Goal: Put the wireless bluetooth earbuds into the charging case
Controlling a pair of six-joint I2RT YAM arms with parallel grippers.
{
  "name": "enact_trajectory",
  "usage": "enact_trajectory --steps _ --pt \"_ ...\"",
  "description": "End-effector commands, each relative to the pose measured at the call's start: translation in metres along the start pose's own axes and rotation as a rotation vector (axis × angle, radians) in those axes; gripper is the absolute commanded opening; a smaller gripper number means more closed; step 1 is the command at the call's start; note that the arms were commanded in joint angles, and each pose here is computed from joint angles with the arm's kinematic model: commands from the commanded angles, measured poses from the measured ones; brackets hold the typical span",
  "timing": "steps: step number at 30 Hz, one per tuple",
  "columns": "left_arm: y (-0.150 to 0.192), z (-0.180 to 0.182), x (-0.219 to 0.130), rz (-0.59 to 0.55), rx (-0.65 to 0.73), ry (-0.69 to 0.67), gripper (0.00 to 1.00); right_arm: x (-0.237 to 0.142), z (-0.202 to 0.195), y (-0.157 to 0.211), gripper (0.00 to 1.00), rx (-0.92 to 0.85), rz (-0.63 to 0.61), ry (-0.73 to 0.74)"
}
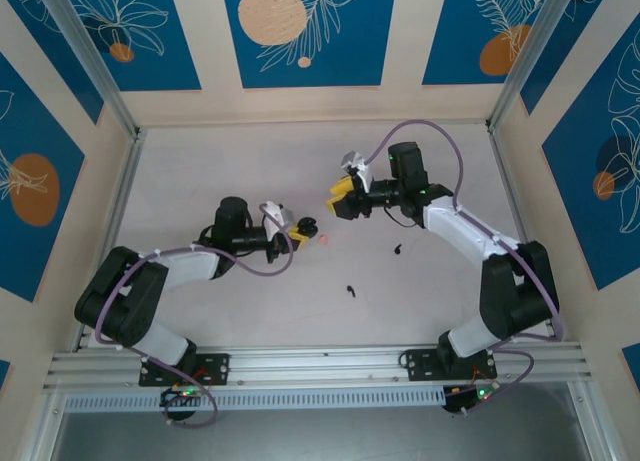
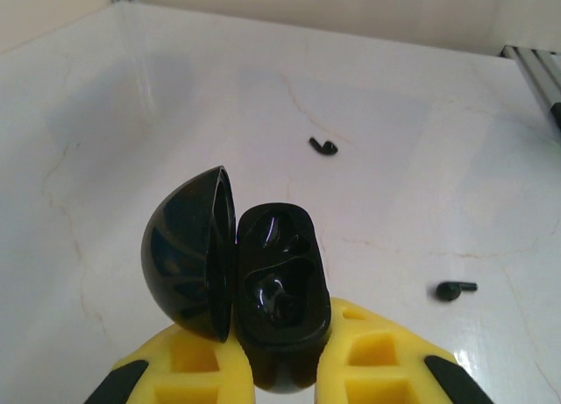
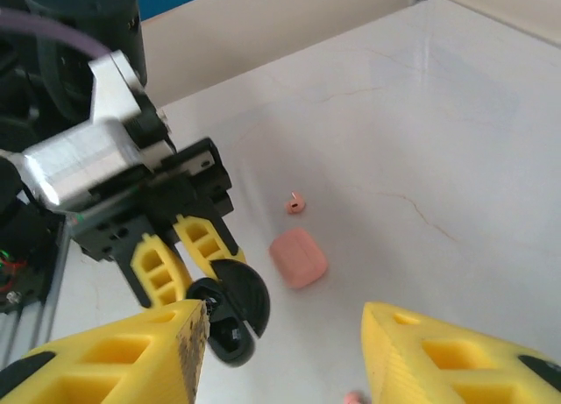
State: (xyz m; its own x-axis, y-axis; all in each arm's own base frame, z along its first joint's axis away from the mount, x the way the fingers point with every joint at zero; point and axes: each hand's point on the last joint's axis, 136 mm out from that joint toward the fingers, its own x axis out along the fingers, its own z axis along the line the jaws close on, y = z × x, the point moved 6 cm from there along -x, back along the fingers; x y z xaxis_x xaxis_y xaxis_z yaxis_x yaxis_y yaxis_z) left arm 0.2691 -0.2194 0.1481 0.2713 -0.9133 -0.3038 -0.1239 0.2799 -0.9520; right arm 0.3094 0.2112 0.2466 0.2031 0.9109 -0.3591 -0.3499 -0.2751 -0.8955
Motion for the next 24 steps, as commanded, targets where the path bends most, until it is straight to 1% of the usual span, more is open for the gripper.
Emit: enact_trajectory --steps 1,5,8,11,13,16,24 --pt "0.007 -0.005 -0.003 -0.002 -0.016 -0.02 0.05 -0.013 0.006 0.022 0.54 0.311 0.127 0.139" --pt "0.02 -0.011 -0.005 0.011 -0.035 -0.016 0.05 -0.025 0.016 0.051 0.57 0.59 0.312 0.323" --pt "0.026 -0.013 -0.005 0.028 -0.029 -0.013 0.05 -0.03 0.028 0.077 0.57 0.726 0.441 0.44" --pt "0.03 -0.011 -0.003 0.023 -0.015 -0.024 0.05 -0.034 0.034 0.1 0.55 0.844 0.544 0.534" --pt "0.028 -0.009 -0.001 0.014 -0.014 -0.018 0.05 -0.032 0.037 0.111 0.53 0.908 0.588 0.551" --pt "0.028 -0.006 0.002 0.014 -0.012 -0.019 0.05 -0.025 0.038 0.122 0.47 0.97 0.636 0.547" --pt "0.031 -0.006 0.0 0.039 -0.004 -0.035 0.05 0.004 0.04 0.14 0.46 0.966 0.798 0.53"
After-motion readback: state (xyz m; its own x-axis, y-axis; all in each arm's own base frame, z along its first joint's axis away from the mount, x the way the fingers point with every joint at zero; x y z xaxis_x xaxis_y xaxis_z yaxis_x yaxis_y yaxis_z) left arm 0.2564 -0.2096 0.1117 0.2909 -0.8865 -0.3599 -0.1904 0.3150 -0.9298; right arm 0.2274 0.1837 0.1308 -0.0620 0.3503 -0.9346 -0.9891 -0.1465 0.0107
